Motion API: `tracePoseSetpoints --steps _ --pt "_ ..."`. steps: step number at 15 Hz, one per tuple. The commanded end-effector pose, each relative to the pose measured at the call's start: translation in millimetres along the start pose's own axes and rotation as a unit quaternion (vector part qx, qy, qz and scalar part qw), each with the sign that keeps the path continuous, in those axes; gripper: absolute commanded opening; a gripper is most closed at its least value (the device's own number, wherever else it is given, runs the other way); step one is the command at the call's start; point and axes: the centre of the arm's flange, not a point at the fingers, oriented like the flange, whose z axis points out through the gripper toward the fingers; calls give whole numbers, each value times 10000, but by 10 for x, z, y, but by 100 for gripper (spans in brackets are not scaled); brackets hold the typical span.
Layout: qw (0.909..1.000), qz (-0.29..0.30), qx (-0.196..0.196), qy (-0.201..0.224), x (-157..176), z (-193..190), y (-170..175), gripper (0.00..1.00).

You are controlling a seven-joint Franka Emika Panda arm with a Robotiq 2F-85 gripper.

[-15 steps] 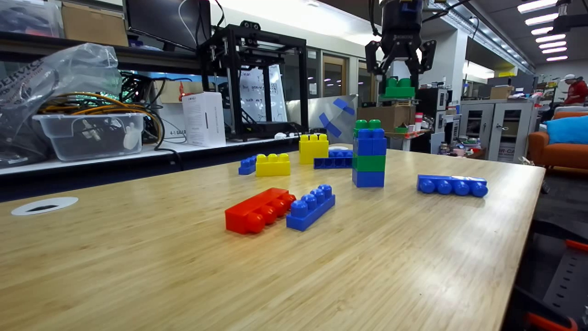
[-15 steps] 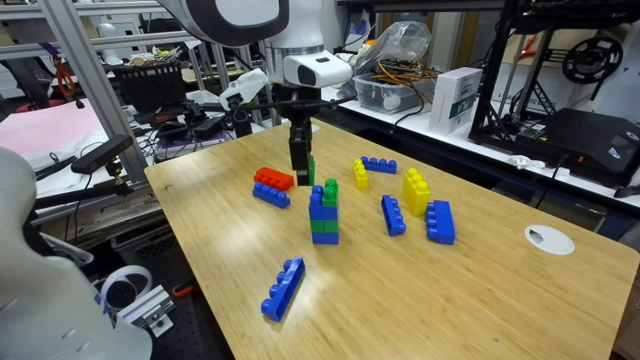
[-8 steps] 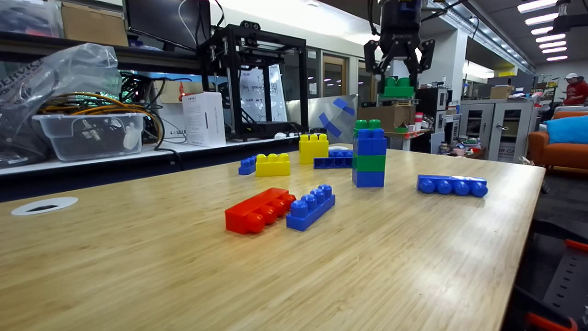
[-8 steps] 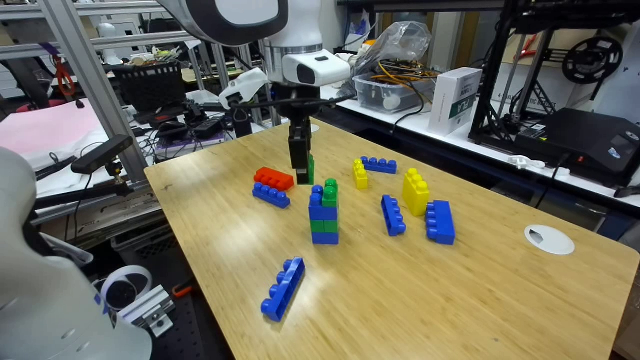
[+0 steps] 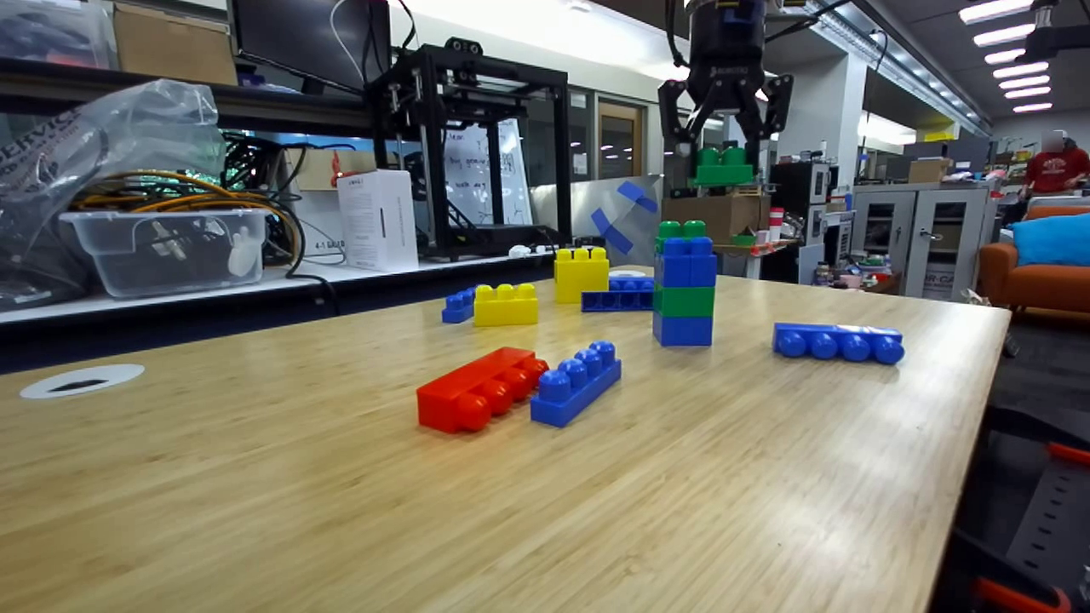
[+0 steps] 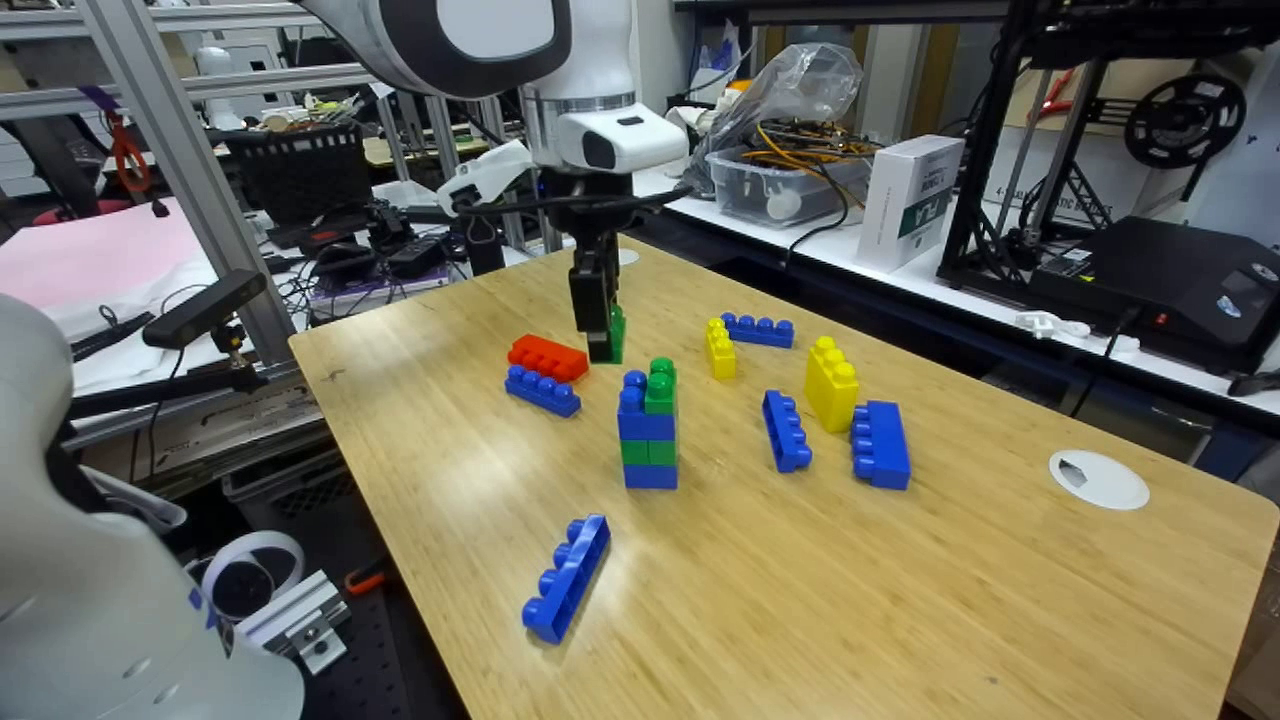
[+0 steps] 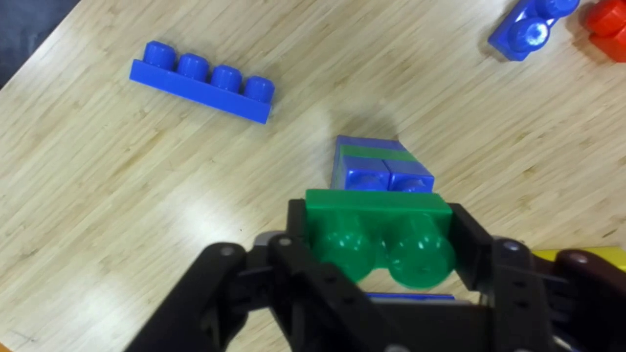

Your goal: Pick up the green LEGO block and stack it on top of the purple LEGO blocks

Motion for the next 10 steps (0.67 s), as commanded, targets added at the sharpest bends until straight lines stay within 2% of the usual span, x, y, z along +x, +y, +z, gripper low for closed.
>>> tracePoseSetpoints --steps 1,10 --pt "9998 174 -85 5 86 132 -140 44" --pt "9993 270 -162 -191 225 422 -272 44"
